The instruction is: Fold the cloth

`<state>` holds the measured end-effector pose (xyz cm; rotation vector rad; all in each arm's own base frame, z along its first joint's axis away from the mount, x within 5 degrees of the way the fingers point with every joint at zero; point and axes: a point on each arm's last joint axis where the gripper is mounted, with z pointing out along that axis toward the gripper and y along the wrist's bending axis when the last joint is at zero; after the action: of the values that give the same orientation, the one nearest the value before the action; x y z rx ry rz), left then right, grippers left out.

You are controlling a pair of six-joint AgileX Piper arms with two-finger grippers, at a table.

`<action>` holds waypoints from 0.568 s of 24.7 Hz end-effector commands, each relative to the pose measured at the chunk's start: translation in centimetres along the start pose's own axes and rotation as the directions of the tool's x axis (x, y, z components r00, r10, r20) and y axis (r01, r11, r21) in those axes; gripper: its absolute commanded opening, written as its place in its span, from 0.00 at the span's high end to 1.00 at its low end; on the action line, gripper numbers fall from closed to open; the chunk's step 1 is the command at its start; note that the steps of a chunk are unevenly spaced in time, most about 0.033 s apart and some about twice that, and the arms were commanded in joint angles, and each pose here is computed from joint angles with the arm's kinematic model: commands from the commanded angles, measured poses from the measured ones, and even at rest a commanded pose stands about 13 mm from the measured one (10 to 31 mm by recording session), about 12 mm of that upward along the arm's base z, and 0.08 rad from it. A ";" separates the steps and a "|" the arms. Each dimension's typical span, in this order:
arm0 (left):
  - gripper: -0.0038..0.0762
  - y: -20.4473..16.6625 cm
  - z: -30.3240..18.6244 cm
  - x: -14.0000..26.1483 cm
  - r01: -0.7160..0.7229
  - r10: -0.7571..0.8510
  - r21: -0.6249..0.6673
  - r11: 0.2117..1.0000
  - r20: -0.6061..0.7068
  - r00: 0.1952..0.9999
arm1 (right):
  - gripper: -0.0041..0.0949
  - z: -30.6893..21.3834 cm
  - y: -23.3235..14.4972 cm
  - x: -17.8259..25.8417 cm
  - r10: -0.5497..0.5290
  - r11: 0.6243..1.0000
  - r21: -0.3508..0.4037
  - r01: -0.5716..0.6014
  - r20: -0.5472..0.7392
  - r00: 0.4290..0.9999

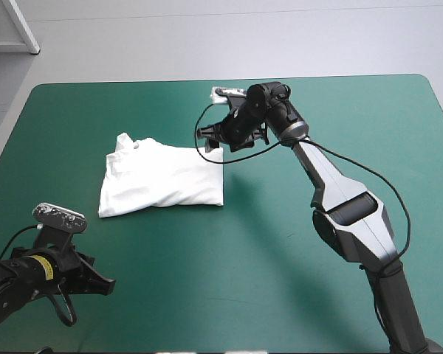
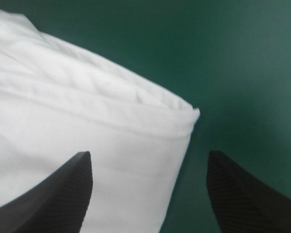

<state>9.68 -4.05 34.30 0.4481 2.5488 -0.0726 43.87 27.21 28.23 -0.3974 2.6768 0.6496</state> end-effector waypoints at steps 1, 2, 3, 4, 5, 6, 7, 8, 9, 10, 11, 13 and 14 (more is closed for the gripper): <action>0.96 0.0 -0.6 -0.7 0.008 -0.008 0.004 1.000 0.053 0.999 | 0.33 -2.3 1.3 0.8 -0.030 0.999 -0.038 0.030 -0.011 0.999; 0.96 0.0 -0.6 -0.6 0.008 -0.008 0.004 1.000 0.051 0.999 | 0.33 -1.5 1.4 1.3 -0.038 0.999 -0.034 0.037 -0.034 0.999; 0.96 0.0 -0.6 -0.6 0.000 0.000 0.003 1.000 0.049 0.999 | 0.33 -0.9 1.6 1.6 -0.047 0.998 -0.034 0.045 -0.048 0.998; 0.96 0.0 -0.6 -0.6 0.000 0.000 0.003 1.000 0.047 0.999 | 0.33 -0.2 1.6 2.0 -0.046 0.999 -0.029 0.045 -0.065 0.997; 0.96 0.0 -0.6 -0.6 0.000 0.000 0.002 1.000 0.044 0.999 | 0.33 0.3 1.7 2.3 -0.050 0.998 -0.028 0.048 -0.075 0.996; 0.96 0.0 -0.6 -0.6 0.000 0.000 0.002 1.000 0.043 0.999 | 0.33 0.8 1.8 2.6 -0.054 0.998 -0.029 0.051 -0.082 0.995; 0.96 0.0 -0.6 -0.6 0.002 -0.002 0.002 1.000 0.043 0.999 | 0.33 1.2 2.0 2.8 -0.063 0.998 -0.037 0.060 -0.089 0.994; 0.96 0.0 -0.6 -0.5 0.002 -0.003 0.001 1.000 0.037 0.999 | 0.33 1.4 2.0 3.0 -0.072 0.997 -0.042 0.068 -0.093 0.993; 0.96 0.0 -0.6 -0.5 0.002 -0.003 0.001 1.000 0.032 0.999 | 0.34 1.7 2.5 3.3 -0.094 0.995 -0.053 0.089 -0.099 0.991; 0.96 0.0 -0.6 -0.5 0.002 -0.003 0.001 1.000 0.032 0.999 | 0.37 1.8 2.8 3.4 -0.103 0.993 -0.062 0.097 -0.101 0.990; 0.96 0.0 -0.6 -0.5 0.002 -0.003 0.001 1.000 0.032 0.999 | 0.49 1.8 3.1 3.5 -0.117 0.992 -0.061 0.111 -0.104 0.988; 0.96 0.0 -0.6 -0.4 0.002 -0.003 0.000 1.000 0.030 1.000 | 0.77 1.8 3.0 3.7 -0.146 0.989 -0.056 0.140 -0.121 0.982; 0.96 0.0 -0.6 -0.4 0.002 -0.003 0.000 1.000 0.030 1.000 | 0.89 1.8 2.9 3.7 -0.157 0.987 -0.049 0.152 -0.128 0.979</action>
<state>9.68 -4.04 34.29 0.4482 2.5498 -0.0722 40.86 30.11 22.61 -0.6209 2.8093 0.6143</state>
